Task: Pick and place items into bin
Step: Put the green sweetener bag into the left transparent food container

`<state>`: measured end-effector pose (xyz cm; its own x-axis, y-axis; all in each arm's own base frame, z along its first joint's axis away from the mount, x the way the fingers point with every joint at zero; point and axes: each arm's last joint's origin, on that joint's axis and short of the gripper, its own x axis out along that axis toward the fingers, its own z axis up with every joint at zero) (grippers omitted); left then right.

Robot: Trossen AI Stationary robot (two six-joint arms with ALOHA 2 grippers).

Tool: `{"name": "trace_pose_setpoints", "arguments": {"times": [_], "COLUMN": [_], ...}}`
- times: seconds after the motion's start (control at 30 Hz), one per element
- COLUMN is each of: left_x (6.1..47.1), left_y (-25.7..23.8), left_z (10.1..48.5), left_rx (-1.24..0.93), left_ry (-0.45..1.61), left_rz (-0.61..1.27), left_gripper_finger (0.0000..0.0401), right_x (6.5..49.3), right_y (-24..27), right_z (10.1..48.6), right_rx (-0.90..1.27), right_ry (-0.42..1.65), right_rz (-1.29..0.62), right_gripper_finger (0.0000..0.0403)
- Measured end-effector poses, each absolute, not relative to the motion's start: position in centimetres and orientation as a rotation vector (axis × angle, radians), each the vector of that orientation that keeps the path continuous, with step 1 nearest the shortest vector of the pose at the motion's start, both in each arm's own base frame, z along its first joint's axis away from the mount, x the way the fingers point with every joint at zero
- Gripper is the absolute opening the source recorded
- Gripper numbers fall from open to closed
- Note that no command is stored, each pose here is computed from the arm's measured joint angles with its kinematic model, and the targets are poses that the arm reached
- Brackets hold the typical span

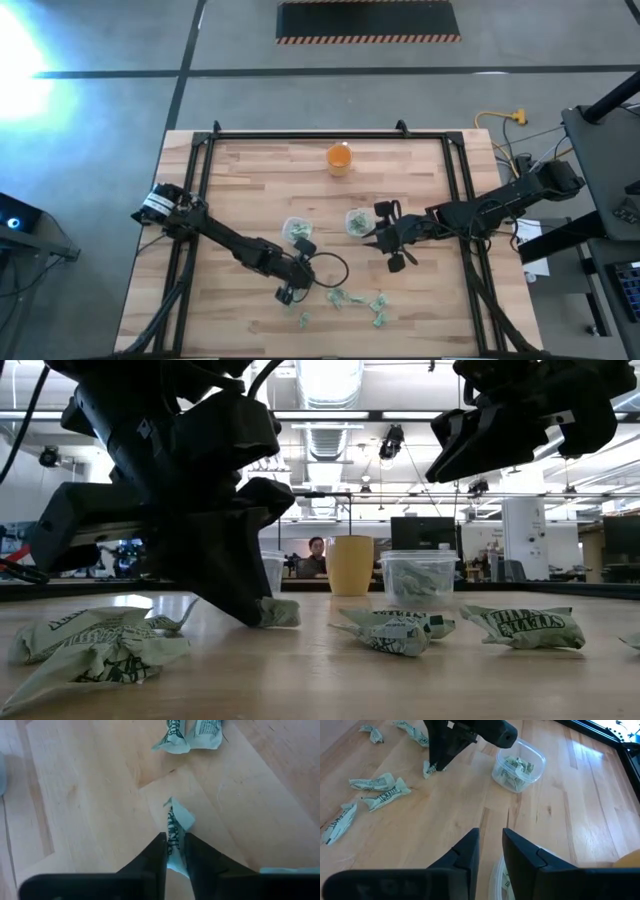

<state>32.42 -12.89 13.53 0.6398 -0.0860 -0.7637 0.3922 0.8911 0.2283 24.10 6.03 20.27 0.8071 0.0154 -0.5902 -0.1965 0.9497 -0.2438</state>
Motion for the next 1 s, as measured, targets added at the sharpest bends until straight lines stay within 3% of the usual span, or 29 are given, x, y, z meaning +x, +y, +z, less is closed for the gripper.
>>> {"name": "trace_pose_setpoints", "arguments": {"times": [0.2,0.5,1.0], "left_x": [32.5,32.3,28.5], "left_y": [-12.9,-12.7,-9.8], "left_z": [13.7,15.2,21.7], "left_rx": [0.394,0.408,0.578], "left_ry": [0.831,0.816,0.796], "left_rz": [-0.280,-0.243,0.148], "left_gripper_finger": [0.0006,0.0004,0.0004], "right_x": [24.1,24.1,24.0], "right_y": [6.0,6.0,6.0], "right_z": [20.3,20.3,20.2], "right_rx": [-0.305,-0.306,-0.306], "right_ry": [0.624,0.624,0.638], "right_rz": [0.116,0.116,0.116], "right_gripper_finger": [0.0075,0.0072,0.0066]}}
